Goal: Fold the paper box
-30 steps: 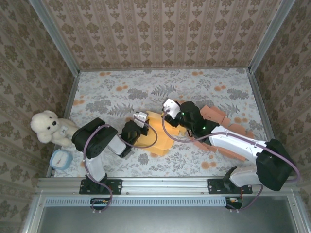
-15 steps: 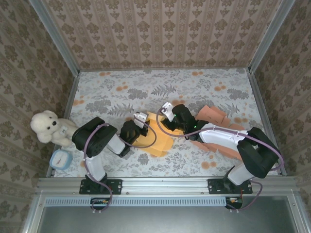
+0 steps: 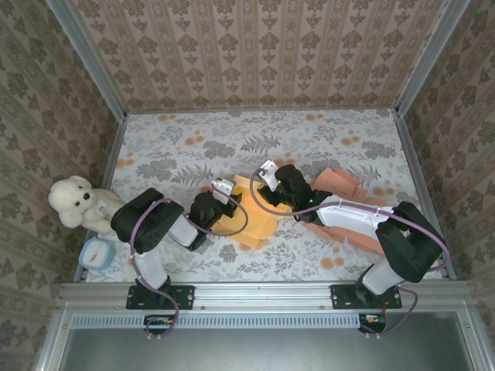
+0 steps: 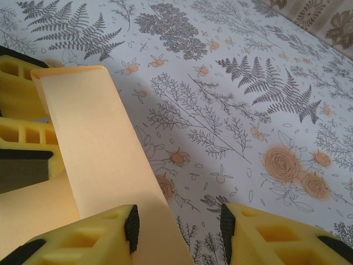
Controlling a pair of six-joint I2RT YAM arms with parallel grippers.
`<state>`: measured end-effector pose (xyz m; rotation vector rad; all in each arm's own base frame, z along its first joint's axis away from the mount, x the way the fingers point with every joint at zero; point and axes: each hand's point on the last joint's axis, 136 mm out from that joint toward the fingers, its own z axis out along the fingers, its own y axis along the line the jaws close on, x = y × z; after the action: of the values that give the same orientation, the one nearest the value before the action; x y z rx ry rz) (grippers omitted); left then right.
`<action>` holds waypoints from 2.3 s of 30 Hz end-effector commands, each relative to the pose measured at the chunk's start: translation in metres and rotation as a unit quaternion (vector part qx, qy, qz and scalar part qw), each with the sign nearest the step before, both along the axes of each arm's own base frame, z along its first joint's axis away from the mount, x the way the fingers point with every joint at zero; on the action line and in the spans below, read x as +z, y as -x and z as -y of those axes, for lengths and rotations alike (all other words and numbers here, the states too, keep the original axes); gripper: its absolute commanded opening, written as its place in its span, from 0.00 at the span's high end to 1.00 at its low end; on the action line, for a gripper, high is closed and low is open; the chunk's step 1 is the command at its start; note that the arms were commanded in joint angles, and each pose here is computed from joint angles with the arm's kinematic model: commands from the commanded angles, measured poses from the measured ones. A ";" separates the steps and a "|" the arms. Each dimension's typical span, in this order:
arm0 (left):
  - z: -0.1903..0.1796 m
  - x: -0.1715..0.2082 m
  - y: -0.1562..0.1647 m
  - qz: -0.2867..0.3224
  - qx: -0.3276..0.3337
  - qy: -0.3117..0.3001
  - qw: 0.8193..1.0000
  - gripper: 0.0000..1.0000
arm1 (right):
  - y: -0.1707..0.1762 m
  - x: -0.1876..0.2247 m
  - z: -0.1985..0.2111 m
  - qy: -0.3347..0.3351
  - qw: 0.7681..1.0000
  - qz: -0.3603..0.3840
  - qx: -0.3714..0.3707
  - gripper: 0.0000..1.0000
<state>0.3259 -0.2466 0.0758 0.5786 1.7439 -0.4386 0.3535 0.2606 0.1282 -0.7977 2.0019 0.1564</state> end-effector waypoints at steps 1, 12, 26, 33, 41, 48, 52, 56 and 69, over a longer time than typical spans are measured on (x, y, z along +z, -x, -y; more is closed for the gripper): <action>-0.001 0.019 0.002 0.014 -0.005 0.025 1.000 0.66 | -0.004 -0.009 0.006 0.012 1.000 -0.013 -0.016 0.54; 0.000 0.017 -0.005 0.008 -0.008 0.031 0.999 0.73 | -0.002 -0.009 0.002 0.002 1.000 -0.019 -0.007 0.56; 0.008 0.011 -0.020 0.017 0.059 0.019 0.998 1.00 | -0.001 -0.012 0.002 -0.001 1.000 -0.023 -0.010 0.58; 0.005 0.003 -0.021 0.020 0.078 -0.001 0.997 1.00 | -0.001 -0.001 0.004 -0.019 1.000 -0.011 -0.020 0.58; 0.010 0.001 -0.012 0.015 0.050 -0.001 0.999 1.00 | 0.001 0.016 0.007 -0.050 0.998 -0.013 -0.039 0.56; -0.002 -0.002 -0.010 -0.003 0.085 0.016 0.996 1.00 | 0.011 0.064 0.021 -0.121 0.987 -0.032 -0.098 0.55; -0.007 0.001 -0.009 -0.002 0.118 0.025 0.993 1.00 | 0.016 0.076 0.037 -0.162 0.973 -0.051 -0.157 0.53; -0.012 0.005 -0.008 0.012 0.159 0.020 0.987 1.00 | 0.018 0.072 0.037 -0.217 0.958 -0.061 -0.175 0.50; -0.016 0.005 -0.002 0.006 0.195 0.042 0.980 1.00 | 0.006 0.020 0.032 -0.233 0.943 -0.096 -0.219 0.47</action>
<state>0.3310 -0.2367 0.0837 0.2099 1.7490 -0.2342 0.3410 0.2263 0.1543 -0.0940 2.1638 0.4216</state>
